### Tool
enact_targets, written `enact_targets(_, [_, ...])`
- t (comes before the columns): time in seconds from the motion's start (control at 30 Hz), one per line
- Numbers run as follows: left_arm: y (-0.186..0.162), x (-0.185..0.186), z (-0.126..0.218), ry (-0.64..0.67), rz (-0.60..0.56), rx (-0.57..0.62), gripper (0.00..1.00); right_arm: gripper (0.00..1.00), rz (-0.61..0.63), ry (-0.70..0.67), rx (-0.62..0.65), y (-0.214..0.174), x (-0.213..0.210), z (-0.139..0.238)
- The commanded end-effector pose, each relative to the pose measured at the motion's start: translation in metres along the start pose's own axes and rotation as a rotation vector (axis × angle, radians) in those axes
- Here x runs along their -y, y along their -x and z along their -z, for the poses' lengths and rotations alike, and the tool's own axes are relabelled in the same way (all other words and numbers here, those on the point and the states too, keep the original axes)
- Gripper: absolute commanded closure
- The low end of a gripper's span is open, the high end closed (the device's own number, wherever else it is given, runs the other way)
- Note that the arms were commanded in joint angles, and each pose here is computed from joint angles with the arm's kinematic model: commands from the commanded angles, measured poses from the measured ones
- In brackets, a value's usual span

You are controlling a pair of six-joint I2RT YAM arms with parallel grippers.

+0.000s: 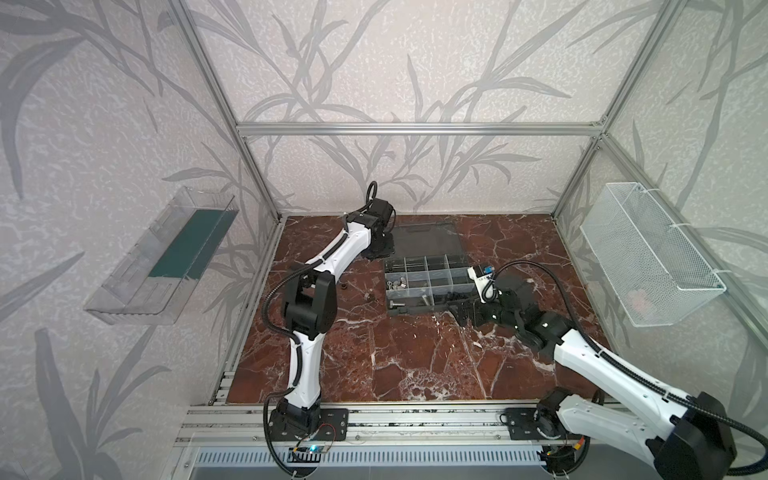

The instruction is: Sort the screws and nuts into containers

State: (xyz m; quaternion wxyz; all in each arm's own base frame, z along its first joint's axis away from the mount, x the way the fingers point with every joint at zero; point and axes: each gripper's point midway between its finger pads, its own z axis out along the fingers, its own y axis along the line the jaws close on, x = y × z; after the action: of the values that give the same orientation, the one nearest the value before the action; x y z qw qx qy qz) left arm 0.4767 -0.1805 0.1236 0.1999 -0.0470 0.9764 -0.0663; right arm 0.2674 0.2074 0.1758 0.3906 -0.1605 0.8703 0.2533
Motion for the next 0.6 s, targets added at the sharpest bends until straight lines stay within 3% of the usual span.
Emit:
enact_targets(0.0, [-0.015,0.017,-0.01,-0.011,-0.033,-0.061,0.76,0.01,0.012,-0.006,0.029,0.005,0.002,0.004])
enact_targets(0.33, [-0.031,0.021,-0.034,-0.008,-0.028,-0.121,0.66,0.01,0.01,-0.01,0.035,0.004,0.004,0.008])
enact_targets(0.43, [-0.029,0.015,-0.022,0.007,-0.029,-0.1,0.62,0.01,0.009,-0.008,0.037,0.004,0.003,0.009])
enact_targets(0.57, [-0.017,-0.005,0.01,0.026,-0.005,-0.031,0.5,0.01,0.005,0.002,0.033,0.003,0.002,0.007])
